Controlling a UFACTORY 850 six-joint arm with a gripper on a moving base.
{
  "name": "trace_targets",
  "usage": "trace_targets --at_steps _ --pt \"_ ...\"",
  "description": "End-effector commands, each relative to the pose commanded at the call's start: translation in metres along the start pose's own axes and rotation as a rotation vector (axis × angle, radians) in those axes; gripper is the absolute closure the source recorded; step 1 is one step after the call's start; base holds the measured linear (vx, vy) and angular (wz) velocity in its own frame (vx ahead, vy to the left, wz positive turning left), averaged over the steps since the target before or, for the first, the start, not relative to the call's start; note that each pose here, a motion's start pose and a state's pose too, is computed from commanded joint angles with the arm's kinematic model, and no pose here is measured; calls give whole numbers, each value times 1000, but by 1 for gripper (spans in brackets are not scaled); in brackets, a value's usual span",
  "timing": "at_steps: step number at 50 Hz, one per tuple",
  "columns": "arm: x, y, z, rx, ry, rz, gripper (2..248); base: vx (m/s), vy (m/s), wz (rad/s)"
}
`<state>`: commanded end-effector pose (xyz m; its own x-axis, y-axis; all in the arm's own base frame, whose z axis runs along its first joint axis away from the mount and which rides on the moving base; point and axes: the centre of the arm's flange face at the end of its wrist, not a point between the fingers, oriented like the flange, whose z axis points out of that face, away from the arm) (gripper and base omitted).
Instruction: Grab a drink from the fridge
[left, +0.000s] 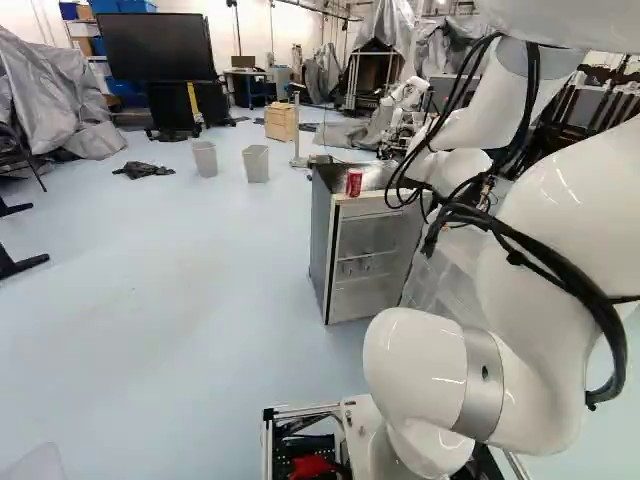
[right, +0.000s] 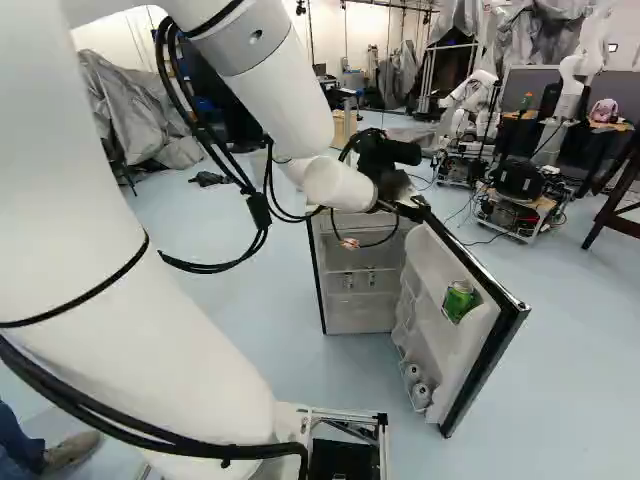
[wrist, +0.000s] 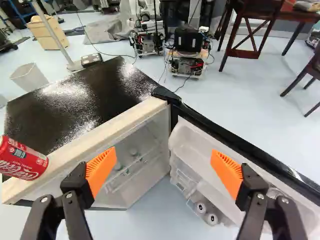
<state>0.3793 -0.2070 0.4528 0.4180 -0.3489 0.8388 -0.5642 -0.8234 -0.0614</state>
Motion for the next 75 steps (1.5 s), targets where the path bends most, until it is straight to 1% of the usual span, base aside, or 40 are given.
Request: trace_targets --at_steps 24,42,63,75 --pt "21 28 1 -57 -94 99 3 0 0 0" --pt "37 48 1 -87 -161 174 3 0 0 0" --pt "44 73 15 -116 -273 262 3 0 0 0" --pt "51 89 26 -138 -283 290 3 0 0 0"
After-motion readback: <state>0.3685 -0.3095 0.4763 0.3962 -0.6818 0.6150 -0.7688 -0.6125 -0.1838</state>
